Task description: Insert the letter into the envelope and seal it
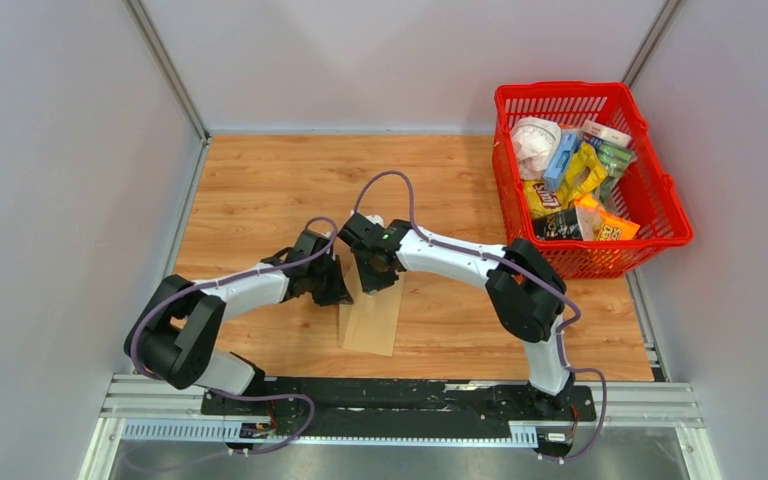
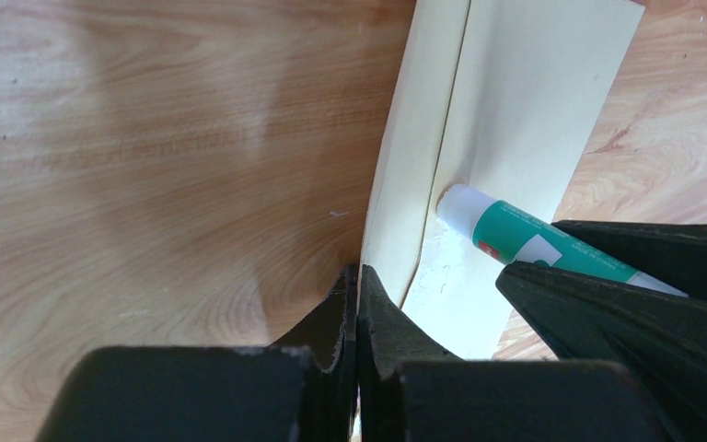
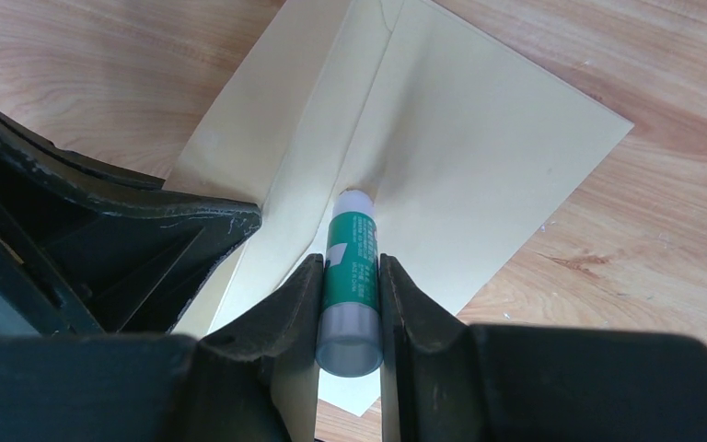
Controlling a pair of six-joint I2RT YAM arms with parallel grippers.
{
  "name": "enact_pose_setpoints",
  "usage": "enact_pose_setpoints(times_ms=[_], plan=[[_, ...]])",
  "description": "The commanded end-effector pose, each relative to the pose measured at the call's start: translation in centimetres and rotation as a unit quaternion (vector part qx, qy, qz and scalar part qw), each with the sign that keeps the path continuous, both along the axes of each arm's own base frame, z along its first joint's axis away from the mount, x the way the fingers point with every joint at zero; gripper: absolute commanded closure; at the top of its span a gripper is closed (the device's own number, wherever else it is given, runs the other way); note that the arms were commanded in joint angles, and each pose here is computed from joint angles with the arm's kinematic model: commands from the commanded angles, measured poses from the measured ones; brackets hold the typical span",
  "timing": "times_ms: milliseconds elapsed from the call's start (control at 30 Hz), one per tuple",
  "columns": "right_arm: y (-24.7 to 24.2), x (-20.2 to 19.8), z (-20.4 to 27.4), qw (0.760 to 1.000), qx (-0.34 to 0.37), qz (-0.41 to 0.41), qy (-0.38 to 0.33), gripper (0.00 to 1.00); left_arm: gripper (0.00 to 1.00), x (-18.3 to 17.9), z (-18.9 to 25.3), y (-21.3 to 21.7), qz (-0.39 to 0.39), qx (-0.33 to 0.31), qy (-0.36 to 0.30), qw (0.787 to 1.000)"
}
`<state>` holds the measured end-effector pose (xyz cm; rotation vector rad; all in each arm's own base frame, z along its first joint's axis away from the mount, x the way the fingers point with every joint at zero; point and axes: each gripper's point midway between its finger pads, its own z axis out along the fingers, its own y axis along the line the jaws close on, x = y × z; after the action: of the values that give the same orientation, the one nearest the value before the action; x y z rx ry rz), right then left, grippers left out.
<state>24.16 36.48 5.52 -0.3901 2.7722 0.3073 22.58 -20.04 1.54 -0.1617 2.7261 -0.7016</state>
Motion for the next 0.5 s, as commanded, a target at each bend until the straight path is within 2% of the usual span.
enact_pose_setpoints(times_ms=[0,467], plan=[[-1.0,-2.0,-1.3,0.999,-0.031,0.016,0.014,1.0,1.0,0.2,-0.4,1.3,0.058,0.018,-0.001,0.998],[-0.9,-4.5,-0.9,0.999,-0.028,0.03,0.028,1.0,1.0,0.5,-0.3,2.2,0.102,0.025,-0.01,0.994]])
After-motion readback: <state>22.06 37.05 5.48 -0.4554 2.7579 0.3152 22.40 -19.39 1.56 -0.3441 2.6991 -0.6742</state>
